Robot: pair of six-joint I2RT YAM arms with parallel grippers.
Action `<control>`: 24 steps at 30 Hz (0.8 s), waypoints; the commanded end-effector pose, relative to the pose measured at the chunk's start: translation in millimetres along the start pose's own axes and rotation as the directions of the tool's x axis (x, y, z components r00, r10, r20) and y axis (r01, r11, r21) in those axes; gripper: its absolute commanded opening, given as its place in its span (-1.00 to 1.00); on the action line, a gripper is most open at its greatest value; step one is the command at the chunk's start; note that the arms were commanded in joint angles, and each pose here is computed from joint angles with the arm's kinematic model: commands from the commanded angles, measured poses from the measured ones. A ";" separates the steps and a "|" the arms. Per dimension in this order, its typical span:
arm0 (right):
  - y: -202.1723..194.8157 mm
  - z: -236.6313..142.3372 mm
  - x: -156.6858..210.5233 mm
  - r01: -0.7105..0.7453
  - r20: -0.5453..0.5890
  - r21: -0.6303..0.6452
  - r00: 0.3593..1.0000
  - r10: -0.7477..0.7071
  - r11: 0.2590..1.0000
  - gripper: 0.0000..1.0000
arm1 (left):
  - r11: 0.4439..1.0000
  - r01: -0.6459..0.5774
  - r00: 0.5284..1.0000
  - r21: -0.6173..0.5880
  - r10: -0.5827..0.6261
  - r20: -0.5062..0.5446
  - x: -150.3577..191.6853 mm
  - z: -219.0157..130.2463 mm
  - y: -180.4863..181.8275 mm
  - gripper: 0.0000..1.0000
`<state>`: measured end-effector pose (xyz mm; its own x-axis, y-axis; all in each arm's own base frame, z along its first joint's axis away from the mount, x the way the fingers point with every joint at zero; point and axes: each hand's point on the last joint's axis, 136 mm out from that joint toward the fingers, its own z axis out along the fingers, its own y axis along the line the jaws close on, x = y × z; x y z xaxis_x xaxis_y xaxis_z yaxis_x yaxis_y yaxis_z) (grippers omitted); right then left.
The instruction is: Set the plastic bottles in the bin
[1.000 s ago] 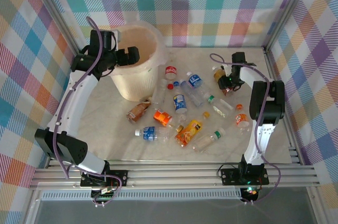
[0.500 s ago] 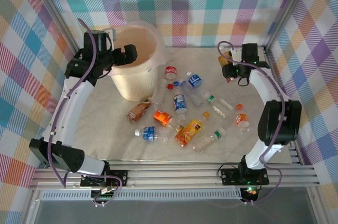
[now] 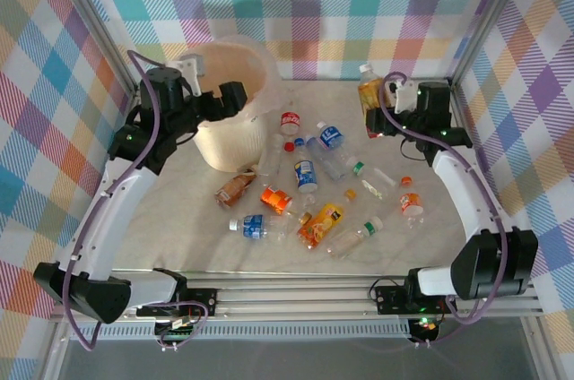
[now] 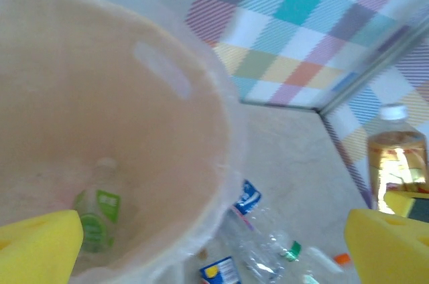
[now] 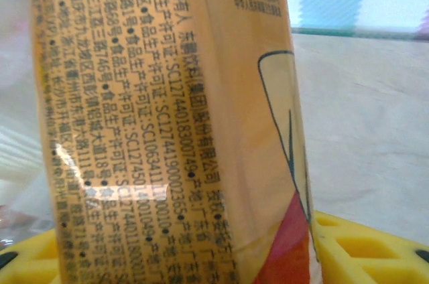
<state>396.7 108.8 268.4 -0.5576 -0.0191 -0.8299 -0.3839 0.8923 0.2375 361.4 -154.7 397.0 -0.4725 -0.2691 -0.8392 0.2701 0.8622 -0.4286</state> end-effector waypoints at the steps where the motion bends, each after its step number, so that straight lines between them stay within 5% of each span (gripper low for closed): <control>1: 40.3 -6.3 -16.3 0.006 0.081 -0.149 0.997 0.006 0.989 -0.36 | 0.993 -0.005 0.997 0.115 -0.004 0.076 -12.1 -6.3 -33.1 1.00; 12: 128.8 -13.5 -18.6 0.070 0.138 -0.433 0.990 -0.011 0.899 -0.34 | 0.919 -0.008 1.000 0.393 0.017 -0.019 18.7 31.8 -114.1 1.00; 24: 174.9 -20.3 -13.7 0.087 0.142 -0.558 0.990 -0.008 0.825 -0.32 | 0.874 -0.001 0.994 0.486 0.054 -0.094 41.6 73.0 -161.6 1.00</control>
<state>333.0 248.2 314.7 -0.4852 0.0202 -0.8742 -0.7329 0.5359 0.4192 364.0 -323.7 372.4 -0.5865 -0.1455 -0.7968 0.5801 0.6111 -0.5385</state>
